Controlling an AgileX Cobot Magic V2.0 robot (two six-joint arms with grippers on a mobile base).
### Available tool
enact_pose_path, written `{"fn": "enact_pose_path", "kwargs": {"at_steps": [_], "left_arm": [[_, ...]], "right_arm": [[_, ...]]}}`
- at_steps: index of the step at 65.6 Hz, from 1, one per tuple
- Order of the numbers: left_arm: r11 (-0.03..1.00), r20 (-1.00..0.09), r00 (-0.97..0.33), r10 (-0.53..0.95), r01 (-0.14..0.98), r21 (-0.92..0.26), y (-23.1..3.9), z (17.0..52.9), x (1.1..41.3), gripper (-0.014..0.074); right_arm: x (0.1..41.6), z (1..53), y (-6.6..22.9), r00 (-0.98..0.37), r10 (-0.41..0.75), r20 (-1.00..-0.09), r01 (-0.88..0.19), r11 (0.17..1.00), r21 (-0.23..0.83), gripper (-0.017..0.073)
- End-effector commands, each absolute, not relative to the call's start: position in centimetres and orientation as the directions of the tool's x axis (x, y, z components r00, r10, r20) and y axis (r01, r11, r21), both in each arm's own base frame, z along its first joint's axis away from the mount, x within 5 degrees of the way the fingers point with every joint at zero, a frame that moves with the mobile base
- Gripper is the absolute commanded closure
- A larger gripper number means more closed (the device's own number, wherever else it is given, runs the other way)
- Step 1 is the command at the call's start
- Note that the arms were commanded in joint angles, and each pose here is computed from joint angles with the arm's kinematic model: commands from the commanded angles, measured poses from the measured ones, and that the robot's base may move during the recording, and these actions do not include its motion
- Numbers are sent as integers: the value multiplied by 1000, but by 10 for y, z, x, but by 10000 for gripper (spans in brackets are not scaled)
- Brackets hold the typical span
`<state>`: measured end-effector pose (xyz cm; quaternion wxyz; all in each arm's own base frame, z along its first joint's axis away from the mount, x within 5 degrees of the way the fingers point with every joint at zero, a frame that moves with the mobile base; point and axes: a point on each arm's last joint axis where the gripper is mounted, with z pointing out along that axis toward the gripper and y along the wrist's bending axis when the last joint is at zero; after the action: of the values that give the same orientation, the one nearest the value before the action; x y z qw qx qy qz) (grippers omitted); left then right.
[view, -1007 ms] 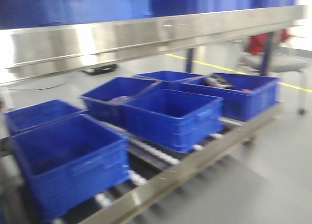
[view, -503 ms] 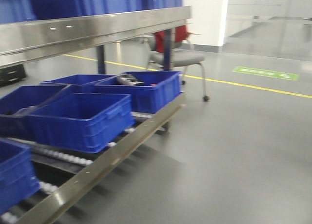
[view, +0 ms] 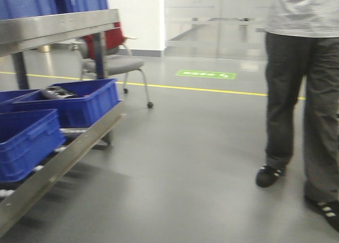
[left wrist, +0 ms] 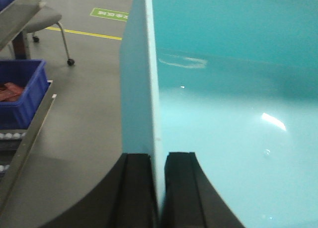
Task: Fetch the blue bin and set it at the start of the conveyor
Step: 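Hold the teal bin in both grippers while the base turns away, then carry the teal bin in both grippers past the standing person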
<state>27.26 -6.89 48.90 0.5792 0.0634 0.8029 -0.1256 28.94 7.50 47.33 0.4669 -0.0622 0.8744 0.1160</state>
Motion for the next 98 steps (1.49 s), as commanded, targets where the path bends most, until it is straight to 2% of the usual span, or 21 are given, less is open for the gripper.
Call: {"fn": "enact_pose_path", "kwargs": {"at_steps": [1, 98], "left_arm": [[966, -971, -233, -44, 238, -101, -65, 501, 270, 705], [966, -971, -233, -44, 238, -101, -65, 501, 270, 705]], "right_arm": [[286, 481, 67, -507, -42, -861, -206, 976, 74, 711], [286, 481, 67, -507, -42, -861, -206, 976, 74, 711]]}}
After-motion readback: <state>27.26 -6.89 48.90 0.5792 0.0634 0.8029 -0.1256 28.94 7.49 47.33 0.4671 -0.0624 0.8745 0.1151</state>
